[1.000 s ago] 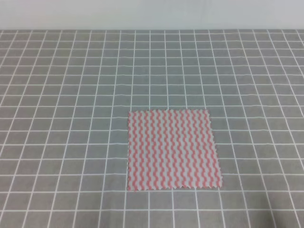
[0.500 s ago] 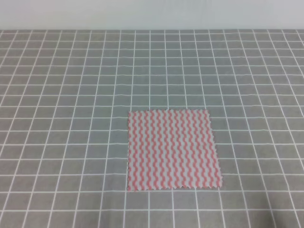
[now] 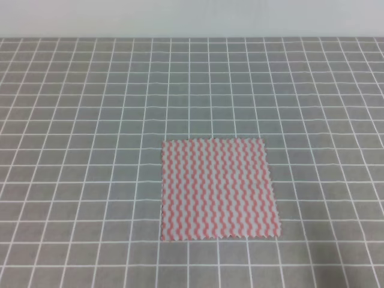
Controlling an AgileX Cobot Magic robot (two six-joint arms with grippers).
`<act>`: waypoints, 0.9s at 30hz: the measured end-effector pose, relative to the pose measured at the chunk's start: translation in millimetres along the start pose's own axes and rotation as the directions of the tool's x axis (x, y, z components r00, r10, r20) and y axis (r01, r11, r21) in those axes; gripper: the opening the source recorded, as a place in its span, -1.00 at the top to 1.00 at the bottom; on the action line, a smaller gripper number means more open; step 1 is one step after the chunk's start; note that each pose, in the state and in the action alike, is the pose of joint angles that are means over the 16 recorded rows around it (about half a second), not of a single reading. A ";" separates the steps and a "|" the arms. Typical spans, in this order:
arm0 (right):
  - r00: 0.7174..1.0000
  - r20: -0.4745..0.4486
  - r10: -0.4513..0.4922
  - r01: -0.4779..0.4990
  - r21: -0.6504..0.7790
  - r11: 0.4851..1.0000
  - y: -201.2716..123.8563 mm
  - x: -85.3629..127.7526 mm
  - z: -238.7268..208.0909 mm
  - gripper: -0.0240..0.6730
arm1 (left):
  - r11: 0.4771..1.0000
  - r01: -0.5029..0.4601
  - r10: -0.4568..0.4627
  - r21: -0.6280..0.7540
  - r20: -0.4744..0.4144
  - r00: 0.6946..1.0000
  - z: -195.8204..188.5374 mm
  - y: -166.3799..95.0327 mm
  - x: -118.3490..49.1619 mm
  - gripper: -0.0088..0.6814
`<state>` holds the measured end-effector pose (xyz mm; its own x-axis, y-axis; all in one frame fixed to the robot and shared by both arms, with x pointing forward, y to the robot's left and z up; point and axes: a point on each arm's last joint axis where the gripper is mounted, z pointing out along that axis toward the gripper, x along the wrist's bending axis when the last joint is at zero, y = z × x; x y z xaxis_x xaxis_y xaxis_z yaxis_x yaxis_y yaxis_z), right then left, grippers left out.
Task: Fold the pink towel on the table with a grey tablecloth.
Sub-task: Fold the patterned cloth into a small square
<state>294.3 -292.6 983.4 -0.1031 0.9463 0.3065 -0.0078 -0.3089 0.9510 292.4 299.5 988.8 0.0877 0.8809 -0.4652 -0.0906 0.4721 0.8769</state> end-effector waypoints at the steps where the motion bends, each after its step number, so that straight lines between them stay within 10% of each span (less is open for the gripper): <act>1: 1.000 0.000 0.028 -0.028 -0.025 0.999 2.3 -0.1 0.0 0.97 | 1.000 0.017 -0.017 -0.009 -0.001 1.000 0.1 1.2 -0.1 0.99; 12: 0.965 -0.003 0.263 -0.261 -0.132 0.956 13.8 -2.4 0.0 0.97 | 0.994 0.104 -0.104 0.039 -0.020 0.994 3.8 0.0 -0.6 0.99; 27: 0.972 0.023 0.234 -0.229 0.324 0.918 40.0 26.3 34.8 0.97 | 0.852 -0.011 0.023 0.523 -0.017 1.000 61.2 21.8 -34.9 0.98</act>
<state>325.8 -276.8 1030.8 -0.0790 0.8496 0.5215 0.3384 -0.4693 0.8157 348.1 276.9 1031.6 0.0687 0.8920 -0.4468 0.4410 0.3746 0.8156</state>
